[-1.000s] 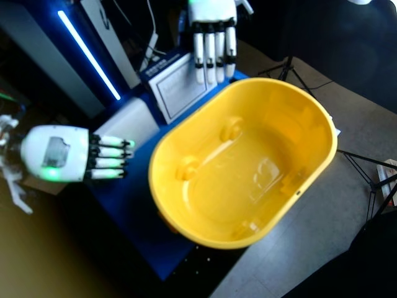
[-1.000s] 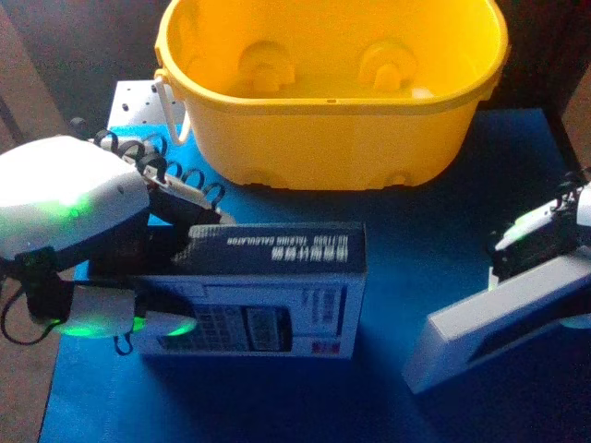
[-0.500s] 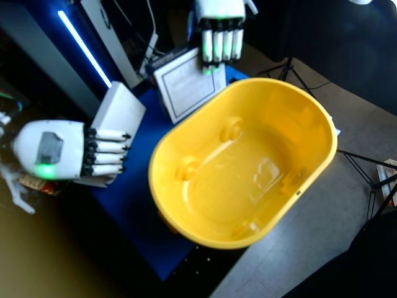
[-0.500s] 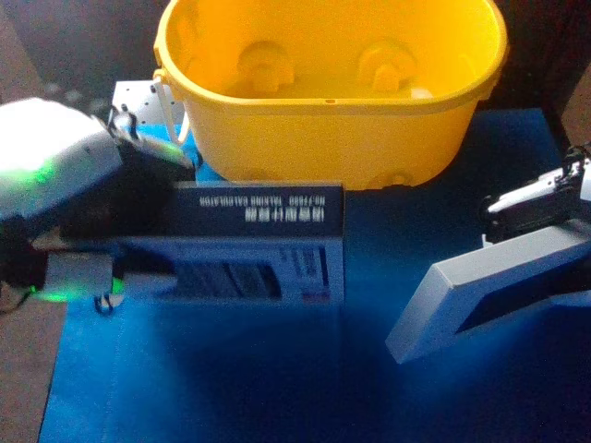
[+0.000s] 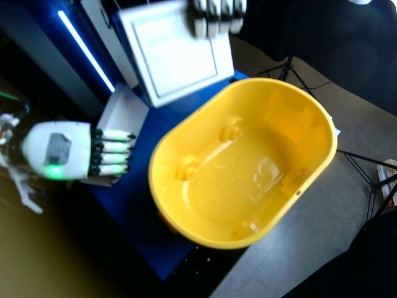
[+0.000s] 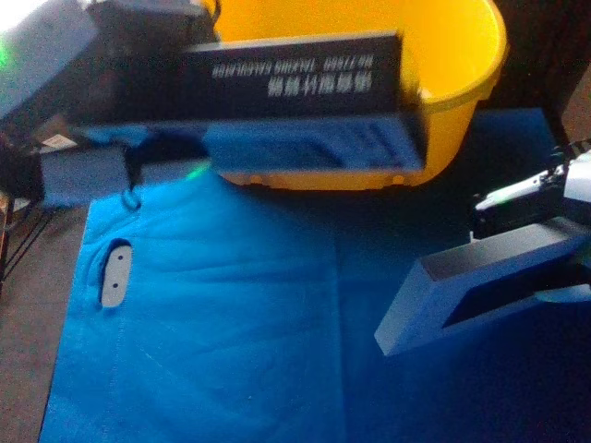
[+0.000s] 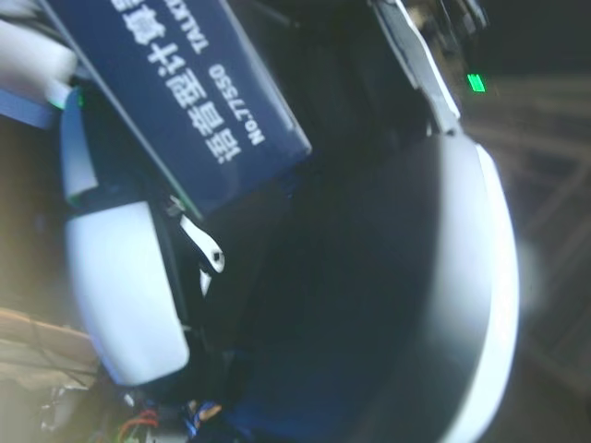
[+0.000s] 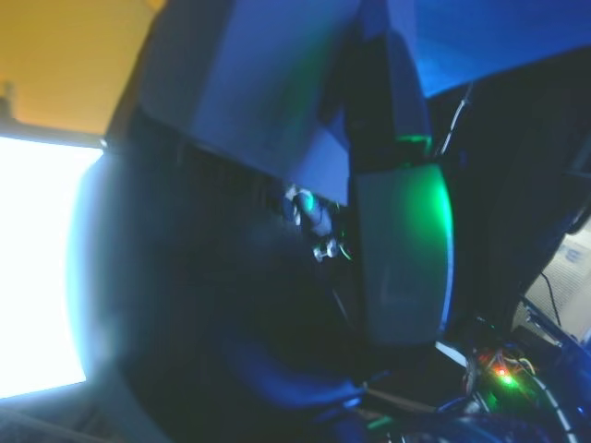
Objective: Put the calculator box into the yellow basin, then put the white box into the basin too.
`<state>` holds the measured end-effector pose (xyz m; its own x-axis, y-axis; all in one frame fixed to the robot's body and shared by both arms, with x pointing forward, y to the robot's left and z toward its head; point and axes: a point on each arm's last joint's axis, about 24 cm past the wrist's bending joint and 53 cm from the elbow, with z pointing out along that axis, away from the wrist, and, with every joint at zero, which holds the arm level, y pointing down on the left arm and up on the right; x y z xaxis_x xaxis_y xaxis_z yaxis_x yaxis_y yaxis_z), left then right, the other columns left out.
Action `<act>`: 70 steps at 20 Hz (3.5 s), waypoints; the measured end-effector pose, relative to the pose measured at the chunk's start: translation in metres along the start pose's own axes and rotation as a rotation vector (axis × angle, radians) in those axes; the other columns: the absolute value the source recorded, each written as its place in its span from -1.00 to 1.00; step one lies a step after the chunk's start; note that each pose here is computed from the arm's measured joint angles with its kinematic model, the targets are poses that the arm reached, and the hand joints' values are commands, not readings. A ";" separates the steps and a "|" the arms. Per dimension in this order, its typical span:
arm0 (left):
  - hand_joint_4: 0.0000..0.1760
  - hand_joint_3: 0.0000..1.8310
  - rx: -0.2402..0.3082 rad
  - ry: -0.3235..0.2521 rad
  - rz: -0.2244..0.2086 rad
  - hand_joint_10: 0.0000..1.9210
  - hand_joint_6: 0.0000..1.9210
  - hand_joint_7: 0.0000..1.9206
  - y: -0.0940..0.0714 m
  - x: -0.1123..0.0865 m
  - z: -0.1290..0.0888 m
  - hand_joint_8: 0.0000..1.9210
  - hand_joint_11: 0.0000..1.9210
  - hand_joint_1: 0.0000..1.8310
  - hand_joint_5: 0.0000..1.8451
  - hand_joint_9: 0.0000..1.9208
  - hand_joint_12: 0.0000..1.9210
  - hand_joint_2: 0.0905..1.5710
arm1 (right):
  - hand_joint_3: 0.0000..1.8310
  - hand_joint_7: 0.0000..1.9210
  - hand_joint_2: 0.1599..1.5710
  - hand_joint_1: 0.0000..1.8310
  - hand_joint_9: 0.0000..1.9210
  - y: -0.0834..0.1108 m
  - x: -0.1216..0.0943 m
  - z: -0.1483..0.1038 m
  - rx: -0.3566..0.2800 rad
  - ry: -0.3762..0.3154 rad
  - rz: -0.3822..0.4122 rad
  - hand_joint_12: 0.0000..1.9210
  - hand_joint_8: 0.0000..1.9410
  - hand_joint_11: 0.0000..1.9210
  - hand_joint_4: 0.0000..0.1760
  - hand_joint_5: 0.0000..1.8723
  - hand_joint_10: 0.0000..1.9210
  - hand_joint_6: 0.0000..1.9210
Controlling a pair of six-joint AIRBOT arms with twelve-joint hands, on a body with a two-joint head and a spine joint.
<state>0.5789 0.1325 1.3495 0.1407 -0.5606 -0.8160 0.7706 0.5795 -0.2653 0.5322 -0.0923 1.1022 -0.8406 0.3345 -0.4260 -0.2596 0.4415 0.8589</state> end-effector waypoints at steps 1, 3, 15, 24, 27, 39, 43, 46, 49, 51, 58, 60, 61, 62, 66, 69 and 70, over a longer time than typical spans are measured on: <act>-1.00 -1.00 0.011 -0.031 0.001 0.32 0.16 -0.02 0.000 -0.007 0.005 0.11 -0.24 0.49 -0.12 -0.08 0.42 0.43 | -1.00 -0.29 0.49 0.62 -0.16 0.001 0.000 0.001 -0.003 -0.001 0.005 0.85 0.24 -0.29 -1.00 -0.32 0.39 0.39; -1.00 -1.00 0.032 -0.096 0.019 0.34 0.23 -0.02 -0.003 -0.023 0.008 0.12 -0.24 0.49 -0.19 -0.10 0.41 0.44 | -1.00 -0.28 0.49 0.62 -0.16 0.000 0.001 0.004 -0.010 0.002 0.008 0.86 0.25 -0.30 -1.00 -0.32 0.40 0.36; -1.00 -1.00 -0.083 -0.207 0.361 0.33 0.23 0.01 0.013 -0.042 0.011 0.11 -0.24 0.49 -0.19 -0.12 0.41 0.44 | -1.00 -0.27 0.48 0.62 -0.16 0.004 0.002 0.025 -0.060 0.012 -0.001 0.84 0.23 -0.31 -1.00 -0.31 0.40 0.38; -1.00 -1.00 -0.161 -0.126 0.087 0.18 0.02 0.05 0.067 0.009 0.076 -0.05 -0.01 0.51 -0.01 0.07 0.29 0.36 | -1.00 -0.24 0.47 0.62 -0.12 0.000 -0.011 0.008 -0.092 -0.041 0.044 0.83 0.14 -0.28 -1.00 -0.30 0.35 0.35; -1.00 -1.00 -0.137 -0.010 0.077 0.12 0.05 -0.02 0.059 0.040 0.092 0.01 -0.15 0.61 -0.07 0.05 0.59 0.37 | -1.00 -0.23 0.46 0.62 -0.11 -0.004 -0.014 0.004 -0.076 -0.045 0.020 0.82 0.15 -0.27 -1.00 -0.30 0.34 0.34; -1.00 -1.00 -0.253 0.160 0.005 0.25 0.08 -0.15 0.104 0.081 0.160 0.20 -0.15 0.60 -0.11 -0.04 0.64 0.42 | -1.00 -0.23 0.46 0.62 -0.11 0.012 -0.014 0.009 -0.126 -0.032 -0.023 0.81 0.12 -0.29 -1.00 -0.28 0.28 0.41; -1.00 -1.00 -0.287 0.229 -0.019 0.29 0.22 -0.08 0.114 0.099 0.158 0.28 -0.31 0.34 -0.12 -0.22 0.68 0.47 | -1.00 -0.20 0.45 0.62 -0.10 0.012 -0.012 0.010 -0.126 -0.024 -0.034 0.80 0.09 -0.29 -1.00 -0.27 0.28 0.38; -1.00 -1.00 -0.292 0.227 -0.023 -0.13 -0.51 -0.57 0.116 0.099 0.157 -0.57 -0.97 -0.06 -0.41 -0.81 0.73 0.16 | -1.00 -0.21 0.45 0.62 -0.11 0.013 -0.013 0.010 -0.130 -0.027 -0.033 0.80 0.09 -0.29 -1.00 -0.26 0.28 0.38; 0.20 -1.00 -0.291 0.225 -0.026 -0.97 -0.99 -0.78 0.115 0.095 0.154 -1.00 -1.00 -0.33 -0.67 -0.87 -0.38 0.14 | -1.00 -0.22 0.46 0.62 -0.13 0.013 -0.014 0.010 -0.129 -0.027 -0.035 0.81 0.13 -0.30 -1.00 -0.27 0.30 0.40; 0.74 -1.00 -0.293 0.213 -0.024 -1.00 -1.00 -0.90 0.116 0.090 0.154 -1.00 -1.00 -0.35 -0.74 -1.00 -0.98 0.11 | -1.00 -0.23 0.46 0.61 -0.14 0.014 -0.014 0.009 -0.131 -0.028 -0.037 0.82 0.14 -0.31 -1.00 -0.25 0.32 0.38; 0.87 -1.00 -0.333 0.176 -0.027 -1.00 -0.99 -0.92 0.134 0.068 0.141 -1.00 -1.00 -0.35 -0.74 -1.00 -1.00 0.10 | -1.00 -0.14 0.41 0.49 -0.07 0.050 -0.027 -0.006 -0.204 -0.062 -0.076 0.66 0.16 -0.07 -1.00 -0.07 0.40 0.24; 0.56 -0.98 -0.373 0.156 -0.041 -1.00 -0.99 -0.91 0.150 0.055 0.131 -0.99 -1.00 -0.33 -0.75 -1.00 -1.00 0.16 | -1.00 -0.27 0.52 0.60 -0.25 0.075 -0.034 -0.013 -0.261 -0.088 -0.127 0.85 0.20 -0.42 -1.00 -0.30 0.37 0.59; 0.62 -0.99 -0.399 0.140 -0.053 -1.00 -0.99 -0.93 0.160 0.048 0.125 -1.00 -0.97 -0.33 -0.75 -1.00 -0.98 0.15 | -1.00 -0.16 0.45 0.51 -0.15 0.086 -0.037 -0.016 -0.291 -0.098 -0.149 0.68 0.10 -0.27 -1.00 -0.14 0.40 0.41; 0.53 -1.00 -0.426 0.127 -0.060 -1.00 -1.00 -0.94 0.171 0.042 0.119 -1.00 -0.99 -0.33 -0.75 -1.00 -0.69 0.14 | -1.00 -0.11 0.42 0.49 -0.10 0.091 -0.038 -0.016 -0.304 -0.102 -0.164 0.67 0.18 -0.15 -1.00 -0.13 0.43 0.27; 0.01 -1.00 -0.507 0.129 -0.094 -0.99 -0.99 -0.88 0.201 0.045 0.099 -0.99 -1.00 -0.28 -0.72 -0.92 -0.13 0.08 | -1.00 -0.15 0.44 0.49 -0.12 0.109 -0.045 -0.015 -0.346 -0.116 -0.212 0.71 0.35 -0.14 -1.00 -0.13 0.50 0.07; -0.55 -1.00 -0.567 0.139 -0.108 -0.99 -0.99 -0.86 0.224 0.050 0.083 -0.99 -1.00 -0.30 -0.71 -0.89 -0.11 0.07 | -1.00 -0.13 0.43 0.49 -0.10 0.129 -0.056 -0.018 -0.397 -0.140 -0.268 0.72 0.31 -0.14 -1.00 -0.12 0.48 0.10; -0.65 -1.00 -0.584 0.140 -0.116 -0.98 -1.00 -0.83 0.230 0.052 0.078 -0.99 -1.00 -0.30 -0.71 -0.87 -0.07 0.09 | -1.00 -0.15 0.44 0.49 -0.12 0.131 -0.060 -0.019 -0.405 -0.151 -0.280 0.71 0.35 -0.14 -1.00 -0.13 0.50 0.07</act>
<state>0.8119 0.1899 1.2867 -0.0373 -0.5791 -0.8144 0.3021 0.7703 -0.5616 0.5392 -0.0703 1.2462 -0.6422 0.3790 -0.6663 -0.6536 0.1834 0.7343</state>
